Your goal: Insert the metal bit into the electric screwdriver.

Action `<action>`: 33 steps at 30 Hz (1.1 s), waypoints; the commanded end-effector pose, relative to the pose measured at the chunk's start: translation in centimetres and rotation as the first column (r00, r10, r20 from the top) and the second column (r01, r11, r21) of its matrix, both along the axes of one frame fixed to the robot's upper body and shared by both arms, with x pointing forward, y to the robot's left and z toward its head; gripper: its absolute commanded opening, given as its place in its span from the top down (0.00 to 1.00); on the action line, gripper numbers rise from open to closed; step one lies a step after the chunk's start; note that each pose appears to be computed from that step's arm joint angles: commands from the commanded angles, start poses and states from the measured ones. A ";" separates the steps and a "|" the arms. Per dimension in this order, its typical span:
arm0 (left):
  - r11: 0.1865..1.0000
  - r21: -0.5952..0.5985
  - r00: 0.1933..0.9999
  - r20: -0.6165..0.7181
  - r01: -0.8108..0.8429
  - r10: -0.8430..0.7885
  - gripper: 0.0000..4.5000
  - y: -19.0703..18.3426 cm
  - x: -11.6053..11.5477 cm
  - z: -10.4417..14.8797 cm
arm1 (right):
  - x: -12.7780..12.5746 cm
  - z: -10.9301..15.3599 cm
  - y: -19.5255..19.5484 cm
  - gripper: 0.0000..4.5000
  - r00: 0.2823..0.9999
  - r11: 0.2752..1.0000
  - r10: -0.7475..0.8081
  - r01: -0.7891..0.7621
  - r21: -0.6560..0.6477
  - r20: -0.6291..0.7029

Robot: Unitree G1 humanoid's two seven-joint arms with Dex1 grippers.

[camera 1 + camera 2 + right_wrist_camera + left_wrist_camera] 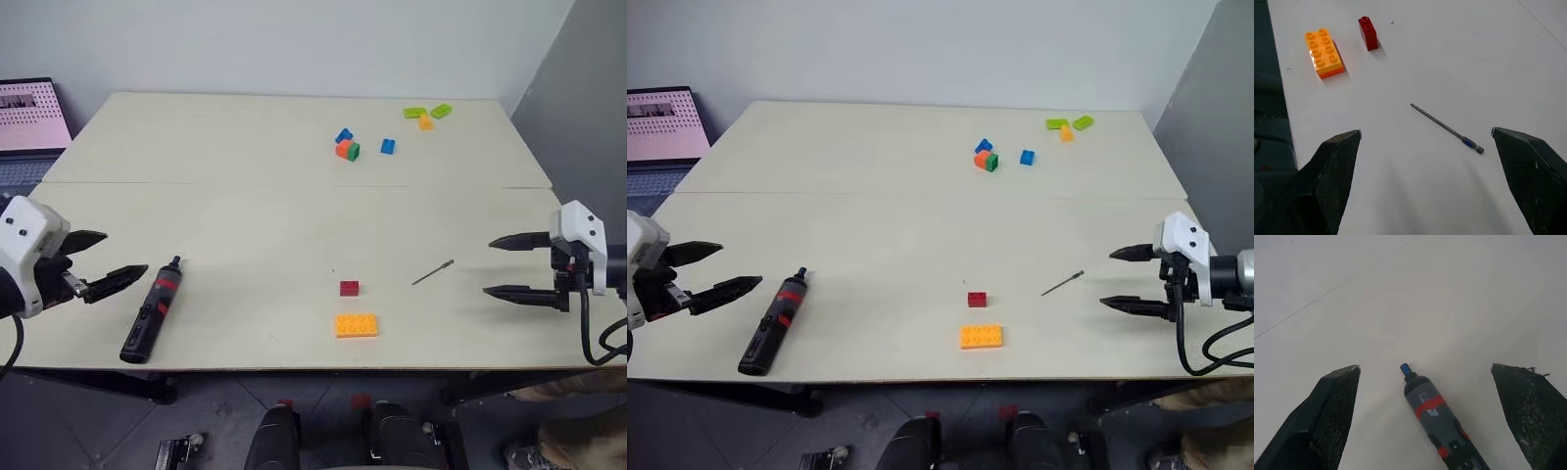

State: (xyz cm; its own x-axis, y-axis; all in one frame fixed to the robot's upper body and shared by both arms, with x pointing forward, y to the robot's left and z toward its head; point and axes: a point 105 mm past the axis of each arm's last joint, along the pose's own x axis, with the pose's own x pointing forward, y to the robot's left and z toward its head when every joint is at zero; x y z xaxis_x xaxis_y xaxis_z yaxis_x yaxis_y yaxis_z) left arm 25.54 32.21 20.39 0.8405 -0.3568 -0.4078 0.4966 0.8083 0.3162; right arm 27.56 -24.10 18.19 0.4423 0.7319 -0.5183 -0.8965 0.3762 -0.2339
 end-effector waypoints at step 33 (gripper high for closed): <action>0.817 0.041 0.818 -0.065 0.575 -0.572 0.01 -14.4 -1.7 -3.3 | 3.4 -2.8 13.2 0.00 0.950 0.952 0.304 -0.305 0.013 0.065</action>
State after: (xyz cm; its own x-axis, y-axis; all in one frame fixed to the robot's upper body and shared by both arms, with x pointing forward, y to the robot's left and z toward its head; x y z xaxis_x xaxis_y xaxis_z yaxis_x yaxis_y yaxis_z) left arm 24.44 19.27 17.09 0.5120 -0.7131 -0.4789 0.8588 0.4138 0.3021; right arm 30.14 -11.69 15.91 0.2221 0.8570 -0.4649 -0.9593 0.1067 -0.2615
